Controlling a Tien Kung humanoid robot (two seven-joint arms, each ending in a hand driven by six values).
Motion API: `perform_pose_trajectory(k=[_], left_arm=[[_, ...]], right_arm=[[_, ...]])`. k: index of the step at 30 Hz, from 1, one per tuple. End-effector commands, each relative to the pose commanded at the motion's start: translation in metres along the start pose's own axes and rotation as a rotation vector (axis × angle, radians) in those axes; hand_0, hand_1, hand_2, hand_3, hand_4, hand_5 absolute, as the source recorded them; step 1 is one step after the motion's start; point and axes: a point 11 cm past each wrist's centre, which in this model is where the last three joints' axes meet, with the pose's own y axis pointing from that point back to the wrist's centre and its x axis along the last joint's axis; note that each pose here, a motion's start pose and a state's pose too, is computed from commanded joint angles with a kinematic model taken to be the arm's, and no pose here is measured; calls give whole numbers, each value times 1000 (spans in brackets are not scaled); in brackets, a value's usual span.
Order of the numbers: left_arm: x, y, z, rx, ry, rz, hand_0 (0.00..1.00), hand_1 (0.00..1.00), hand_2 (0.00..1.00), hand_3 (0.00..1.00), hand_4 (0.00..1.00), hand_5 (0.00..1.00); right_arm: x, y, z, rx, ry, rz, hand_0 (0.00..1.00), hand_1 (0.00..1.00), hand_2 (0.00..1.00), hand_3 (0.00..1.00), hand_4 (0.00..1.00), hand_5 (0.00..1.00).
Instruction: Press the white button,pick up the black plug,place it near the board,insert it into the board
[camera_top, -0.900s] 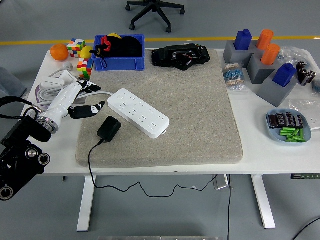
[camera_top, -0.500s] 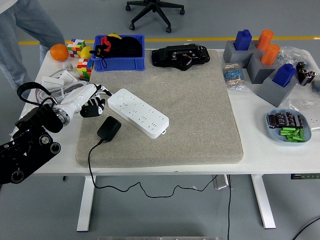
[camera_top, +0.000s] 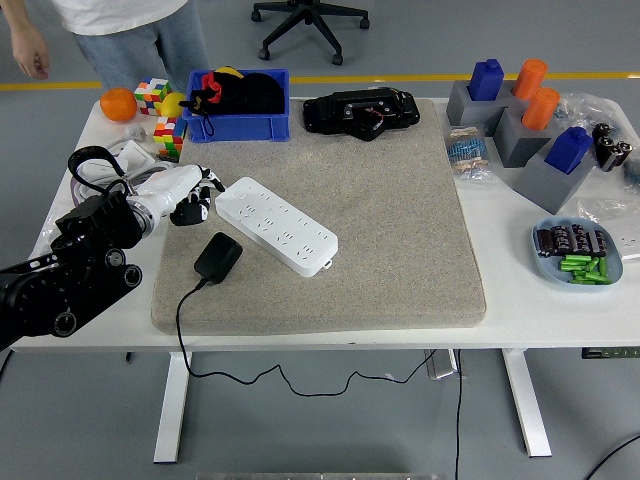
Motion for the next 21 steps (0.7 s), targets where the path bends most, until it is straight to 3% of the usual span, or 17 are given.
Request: perform_pose_trajectory(k=[11, 21], left_arm=[[0, -17, 15, 19, -105, 6, 307, 185, 135, 691, 2, 2], [-6, -21, 28, 6, -126, -1, 304, 185, 137, 690, 2, 2]], right_arm=[[1, 0, -1, -1, 21, 1, 547, 603, 641, 592, 669, 420], [1, 0, 1, -3, 23, 1, 557, 593, 639, 592, 669, 418]])
